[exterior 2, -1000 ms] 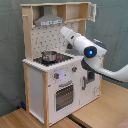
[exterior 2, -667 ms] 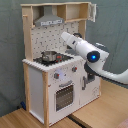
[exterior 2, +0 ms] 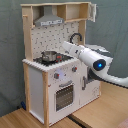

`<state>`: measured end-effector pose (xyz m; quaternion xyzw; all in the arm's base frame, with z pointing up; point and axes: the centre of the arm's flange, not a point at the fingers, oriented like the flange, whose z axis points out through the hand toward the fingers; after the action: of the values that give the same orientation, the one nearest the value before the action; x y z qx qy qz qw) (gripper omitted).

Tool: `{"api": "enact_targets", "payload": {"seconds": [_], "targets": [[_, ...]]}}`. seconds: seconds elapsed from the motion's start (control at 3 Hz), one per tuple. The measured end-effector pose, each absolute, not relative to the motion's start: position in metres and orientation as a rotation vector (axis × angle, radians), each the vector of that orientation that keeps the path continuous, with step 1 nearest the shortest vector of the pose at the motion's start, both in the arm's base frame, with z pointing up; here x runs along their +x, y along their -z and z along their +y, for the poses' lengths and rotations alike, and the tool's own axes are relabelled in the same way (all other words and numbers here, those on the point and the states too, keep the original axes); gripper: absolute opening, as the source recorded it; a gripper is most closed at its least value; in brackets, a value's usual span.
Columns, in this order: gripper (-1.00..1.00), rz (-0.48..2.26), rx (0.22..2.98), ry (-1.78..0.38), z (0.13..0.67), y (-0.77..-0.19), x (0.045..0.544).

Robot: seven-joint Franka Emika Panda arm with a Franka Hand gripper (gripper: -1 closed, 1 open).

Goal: Play with the kitchen

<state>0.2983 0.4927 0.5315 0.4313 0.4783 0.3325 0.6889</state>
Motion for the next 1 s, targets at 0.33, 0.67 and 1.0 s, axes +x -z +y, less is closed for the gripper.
{"api": "enact_targets", "payload": {"seconds": [0.33,0.67,1.0], "targets": [[1.0,1.147,0.861,-0.717,0.498,-0.511,0.293],[1.0,1.223,0.77,-0.685,0.5,-0.492,0.294],[1.0,1.293,0.682,-0.667,0.502,-0.472,0.296]]}}
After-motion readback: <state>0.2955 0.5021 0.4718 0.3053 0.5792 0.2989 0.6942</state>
